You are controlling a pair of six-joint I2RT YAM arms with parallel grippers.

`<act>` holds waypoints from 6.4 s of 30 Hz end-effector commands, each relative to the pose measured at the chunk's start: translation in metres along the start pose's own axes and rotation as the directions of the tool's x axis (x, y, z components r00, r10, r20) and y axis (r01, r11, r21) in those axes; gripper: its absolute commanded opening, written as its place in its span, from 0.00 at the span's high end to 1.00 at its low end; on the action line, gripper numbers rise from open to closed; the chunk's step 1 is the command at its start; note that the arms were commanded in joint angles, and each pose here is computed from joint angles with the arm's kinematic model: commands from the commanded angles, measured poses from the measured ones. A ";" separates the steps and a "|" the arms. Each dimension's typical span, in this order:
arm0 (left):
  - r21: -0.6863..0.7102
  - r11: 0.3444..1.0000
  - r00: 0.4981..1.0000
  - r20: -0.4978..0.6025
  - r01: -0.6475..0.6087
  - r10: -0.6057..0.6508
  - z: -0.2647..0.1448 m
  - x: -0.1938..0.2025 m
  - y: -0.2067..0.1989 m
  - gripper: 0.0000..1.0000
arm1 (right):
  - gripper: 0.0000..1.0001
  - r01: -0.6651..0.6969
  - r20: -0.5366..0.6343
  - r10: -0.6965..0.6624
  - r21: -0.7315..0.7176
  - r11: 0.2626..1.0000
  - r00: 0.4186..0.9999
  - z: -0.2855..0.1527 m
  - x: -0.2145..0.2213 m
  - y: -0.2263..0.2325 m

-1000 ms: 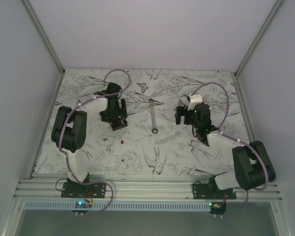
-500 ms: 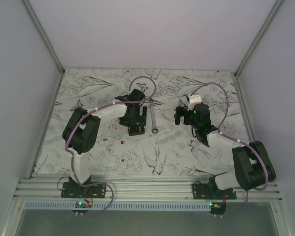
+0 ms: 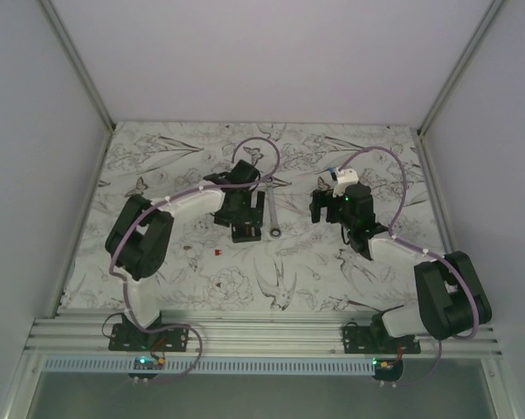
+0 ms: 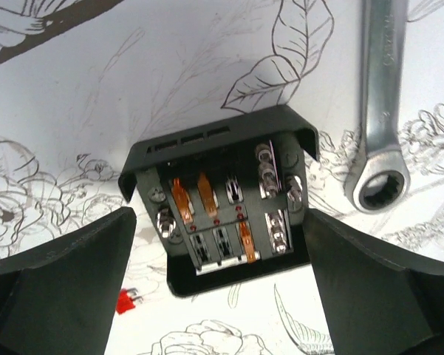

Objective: Snap on the fuse box
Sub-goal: Move the fuse box base at the center of the board, then pick up the fuse from the center of the board.

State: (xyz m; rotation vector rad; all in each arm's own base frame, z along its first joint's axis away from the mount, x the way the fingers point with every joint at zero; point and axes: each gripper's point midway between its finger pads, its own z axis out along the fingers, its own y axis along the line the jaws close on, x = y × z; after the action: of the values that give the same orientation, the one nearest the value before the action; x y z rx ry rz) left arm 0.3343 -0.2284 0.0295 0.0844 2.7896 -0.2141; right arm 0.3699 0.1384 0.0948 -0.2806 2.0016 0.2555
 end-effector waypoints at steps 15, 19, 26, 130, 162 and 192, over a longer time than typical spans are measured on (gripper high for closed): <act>-0.061 0.990 0.989 0.085 0.124 -0.119 -0.056 0.063 0.064 0.13 | 0.00 0.028 0.020 -0.027 -0.032 0.999 0.999 0.003 -0.015 0.009; -0.128 0.983 0.989 0.086 0.128 -0.118 -0.048 0.069 0.078 0.16 | 0.00 0.028 0.020 -0.027 -0.037 0.999 0.999 0.003 -0.015 0.010; -0.239 0.960 0.986 0.120 0.143 -0.117 -0.033 0.057 0.096 0.22 | 0.01 0.023 0.018 -0.022 -0.042 0.999 1.000 0.004 -0.014 0.011; -0.068 0.966 0.968 -0.012 0.250 -0.252 -0.048 0.084 0.066 0.74 | 0.01 0.030 0.043 -0.022 -0.182 0.983 0.999 -0.001 -0.019 0.049; 0.471 0.780 0.744 0.320 0.412 -0.587 -0.181 -0.013 -0.044 0.82 | 0.58 0.121 0.347 0.208 -0.726 0.677 0.914 -0.093 -0.070 0.238; 0.525 0.763 0.768 0.283 0.377 -0.575 -0.181 -0.011 -0.070 0.82 | 0.88 0.096 0.342 0.227 -0.716 0.692 0.912 -0.084 -0.073 0.243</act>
State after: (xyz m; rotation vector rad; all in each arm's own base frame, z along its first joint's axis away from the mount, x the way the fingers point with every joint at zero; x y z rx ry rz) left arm 0.2777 -0.2527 0.1954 -0.5480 2.2380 -0.7977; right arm 0.2510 0.3423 0.1827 -0.6236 1.4879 1.0582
